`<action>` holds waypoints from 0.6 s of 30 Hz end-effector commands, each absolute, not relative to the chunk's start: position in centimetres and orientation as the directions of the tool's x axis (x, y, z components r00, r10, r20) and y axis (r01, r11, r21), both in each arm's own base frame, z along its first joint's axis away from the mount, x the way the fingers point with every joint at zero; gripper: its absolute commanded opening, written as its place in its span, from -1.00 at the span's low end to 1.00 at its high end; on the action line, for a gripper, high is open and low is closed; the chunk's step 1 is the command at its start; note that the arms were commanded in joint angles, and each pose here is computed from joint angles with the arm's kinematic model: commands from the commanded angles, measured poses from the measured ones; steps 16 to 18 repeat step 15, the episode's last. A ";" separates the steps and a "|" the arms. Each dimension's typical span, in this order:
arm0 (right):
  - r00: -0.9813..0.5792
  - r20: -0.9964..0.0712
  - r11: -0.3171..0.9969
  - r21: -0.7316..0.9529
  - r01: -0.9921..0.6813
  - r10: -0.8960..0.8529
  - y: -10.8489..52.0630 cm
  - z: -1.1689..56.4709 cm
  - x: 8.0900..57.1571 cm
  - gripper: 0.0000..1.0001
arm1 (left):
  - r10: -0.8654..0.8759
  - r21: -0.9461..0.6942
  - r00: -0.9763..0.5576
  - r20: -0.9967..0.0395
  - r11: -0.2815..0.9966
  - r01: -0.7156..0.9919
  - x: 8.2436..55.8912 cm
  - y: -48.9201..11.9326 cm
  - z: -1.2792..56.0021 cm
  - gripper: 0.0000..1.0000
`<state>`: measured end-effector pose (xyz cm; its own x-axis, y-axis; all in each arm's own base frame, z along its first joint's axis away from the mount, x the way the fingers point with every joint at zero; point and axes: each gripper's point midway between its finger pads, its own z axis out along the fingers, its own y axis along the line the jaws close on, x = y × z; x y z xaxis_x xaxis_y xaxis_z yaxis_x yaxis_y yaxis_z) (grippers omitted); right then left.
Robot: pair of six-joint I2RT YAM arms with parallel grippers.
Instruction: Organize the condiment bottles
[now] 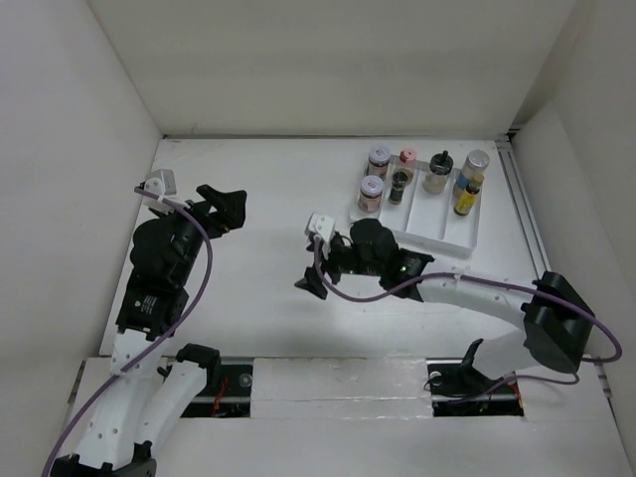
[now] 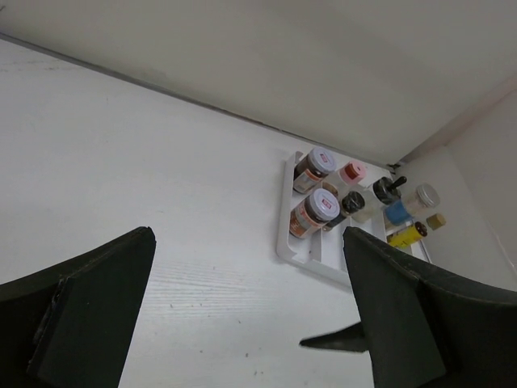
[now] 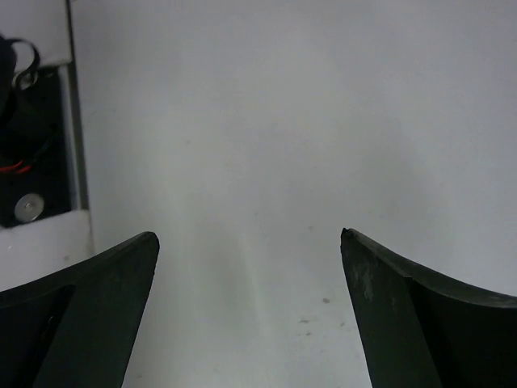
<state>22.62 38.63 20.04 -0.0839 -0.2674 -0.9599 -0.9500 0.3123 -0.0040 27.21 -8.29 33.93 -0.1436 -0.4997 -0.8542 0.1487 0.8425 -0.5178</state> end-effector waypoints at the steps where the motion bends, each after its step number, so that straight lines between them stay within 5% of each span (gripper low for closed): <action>1: -0.080 -0.962 0.223 0.021 -0.975 -0.259 39.0 19.7 19.1 1.00 | -0.524 -0.527 -0.073 -0.849 0.827 0.195 26.7 -8.2 36.5 0.98; 6: -0.177 -0.903 0.222 0.094 -0.970 -0.392 39.1 12.5 16.3 1.00 | -0.536 -0.536 -0.063 -0.842 0.817 0.212 26.4 -8.3 36.7 0.98; 18: -0.150 -0.924 0.266 0.055 -0.962 -0.352 41.0 13.4 18.2 1.00 | -0.547 -0.542 -0.055 -0.835 0.802 0.250 25.8 -8.7 36.7 0.98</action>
